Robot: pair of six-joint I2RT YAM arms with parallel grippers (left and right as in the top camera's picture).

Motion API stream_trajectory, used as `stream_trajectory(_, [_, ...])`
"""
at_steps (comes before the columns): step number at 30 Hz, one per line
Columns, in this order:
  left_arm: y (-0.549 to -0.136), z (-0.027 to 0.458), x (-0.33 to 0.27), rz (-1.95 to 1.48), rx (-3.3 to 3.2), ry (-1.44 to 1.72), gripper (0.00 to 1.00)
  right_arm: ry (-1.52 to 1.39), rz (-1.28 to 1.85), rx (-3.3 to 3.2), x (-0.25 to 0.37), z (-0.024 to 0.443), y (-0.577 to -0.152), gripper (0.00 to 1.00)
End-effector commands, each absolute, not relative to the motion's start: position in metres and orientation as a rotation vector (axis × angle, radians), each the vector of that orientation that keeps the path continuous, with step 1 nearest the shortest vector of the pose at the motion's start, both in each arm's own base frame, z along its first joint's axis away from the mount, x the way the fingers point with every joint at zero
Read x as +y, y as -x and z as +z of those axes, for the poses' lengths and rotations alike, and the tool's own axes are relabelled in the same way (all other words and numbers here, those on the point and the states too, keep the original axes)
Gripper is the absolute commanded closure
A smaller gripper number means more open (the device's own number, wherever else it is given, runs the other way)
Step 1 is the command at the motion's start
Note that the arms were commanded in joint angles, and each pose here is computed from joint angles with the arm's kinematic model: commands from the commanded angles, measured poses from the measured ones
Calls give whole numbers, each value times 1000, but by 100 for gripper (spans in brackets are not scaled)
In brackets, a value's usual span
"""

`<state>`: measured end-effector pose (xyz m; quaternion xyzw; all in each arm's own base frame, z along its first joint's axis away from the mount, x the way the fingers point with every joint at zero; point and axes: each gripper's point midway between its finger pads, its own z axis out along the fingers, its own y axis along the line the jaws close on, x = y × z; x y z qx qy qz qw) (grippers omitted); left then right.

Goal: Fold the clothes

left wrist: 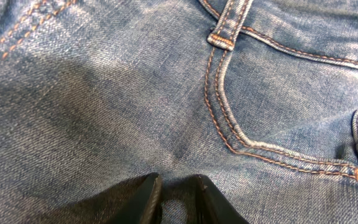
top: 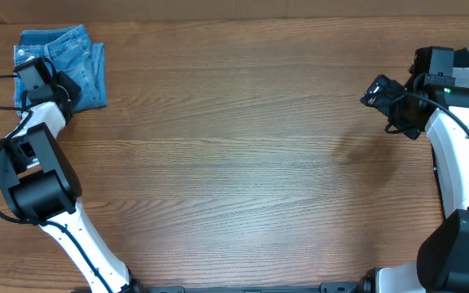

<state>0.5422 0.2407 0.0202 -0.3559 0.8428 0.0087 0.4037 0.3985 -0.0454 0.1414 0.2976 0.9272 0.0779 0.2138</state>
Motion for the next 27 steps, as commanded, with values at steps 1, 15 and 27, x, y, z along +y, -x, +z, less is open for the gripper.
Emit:
stream_trajectory(1, [-511,-42,251,129,2256,914,75,-818,205,2563,-46,144,-400,0])
stream_trajectory(15, [-517,-87,256,162,2360,825,74,-818,205,2563,-46,144,-400,0])
stream_trajectory(27, [-534,-75,263,201,2308,721,70,-818,205,2563,-46,144,-400,0])
